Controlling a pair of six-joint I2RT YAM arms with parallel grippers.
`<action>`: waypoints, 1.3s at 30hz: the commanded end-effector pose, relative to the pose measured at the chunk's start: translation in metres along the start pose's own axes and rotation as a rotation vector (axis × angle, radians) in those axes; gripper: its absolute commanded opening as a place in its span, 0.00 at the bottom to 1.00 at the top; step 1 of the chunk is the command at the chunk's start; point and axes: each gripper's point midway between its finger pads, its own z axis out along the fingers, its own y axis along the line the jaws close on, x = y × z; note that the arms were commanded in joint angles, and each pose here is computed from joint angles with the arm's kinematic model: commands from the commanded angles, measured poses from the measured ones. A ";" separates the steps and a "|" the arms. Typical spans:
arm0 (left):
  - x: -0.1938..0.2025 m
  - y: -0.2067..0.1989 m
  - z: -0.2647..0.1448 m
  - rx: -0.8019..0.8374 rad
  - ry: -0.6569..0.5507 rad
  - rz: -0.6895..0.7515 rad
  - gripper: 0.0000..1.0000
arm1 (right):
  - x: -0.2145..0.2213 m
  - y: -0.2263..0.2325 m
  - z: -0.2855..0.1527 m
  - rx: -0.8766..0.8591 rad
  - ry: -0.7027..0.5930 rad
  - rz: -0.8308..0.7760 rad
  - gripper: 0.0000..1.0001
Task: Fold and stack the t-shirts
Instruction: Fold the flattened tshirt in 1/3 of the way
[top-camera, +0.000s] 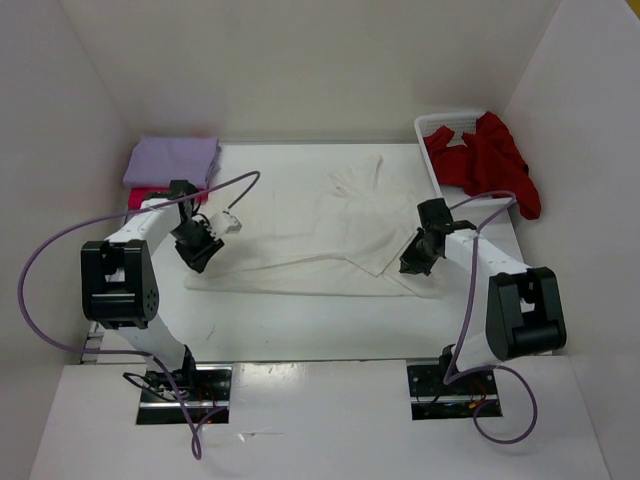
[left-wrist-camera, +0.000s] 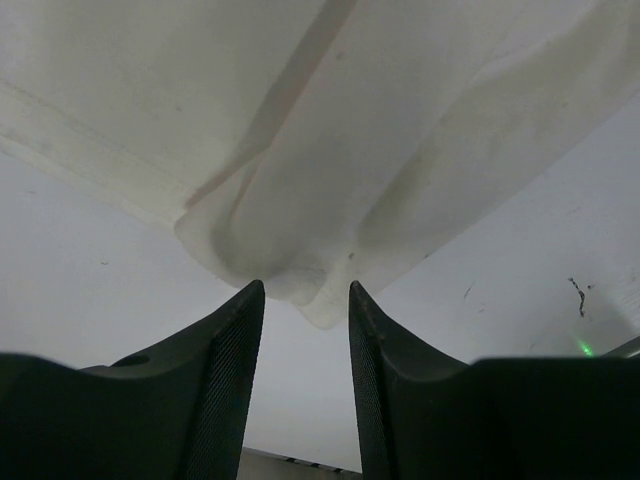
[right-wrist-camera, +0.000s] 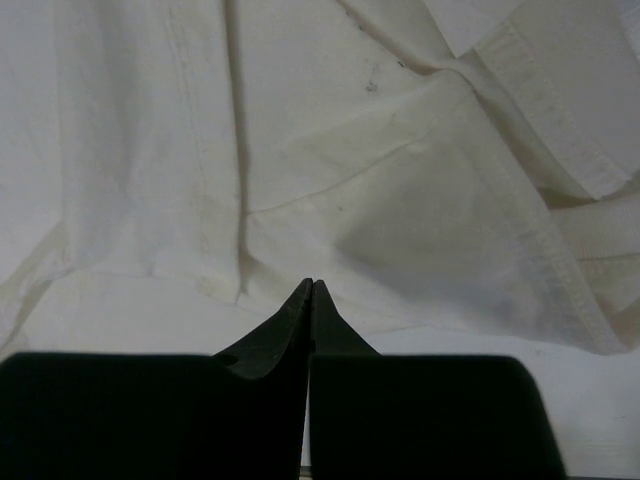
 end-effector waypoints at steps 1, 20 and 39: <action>0.002 -0.019 0.005 0.076 0.022 0.096 0.47 | 0.001 -0.002 0.012 -0.003 0.007 0.006 0.00; -0.010 0.060 0.017 -0.326 0.085 -0.075 0.48 | 0.012 -0.019 0.030 0.058 0.049 0.002 0.00; -0.042 0.168 -0.044 -0.525 -0.128 -0.452 0.55 | -0.015 -0.020 -0.002 0.079 -0.115 0.017 0.00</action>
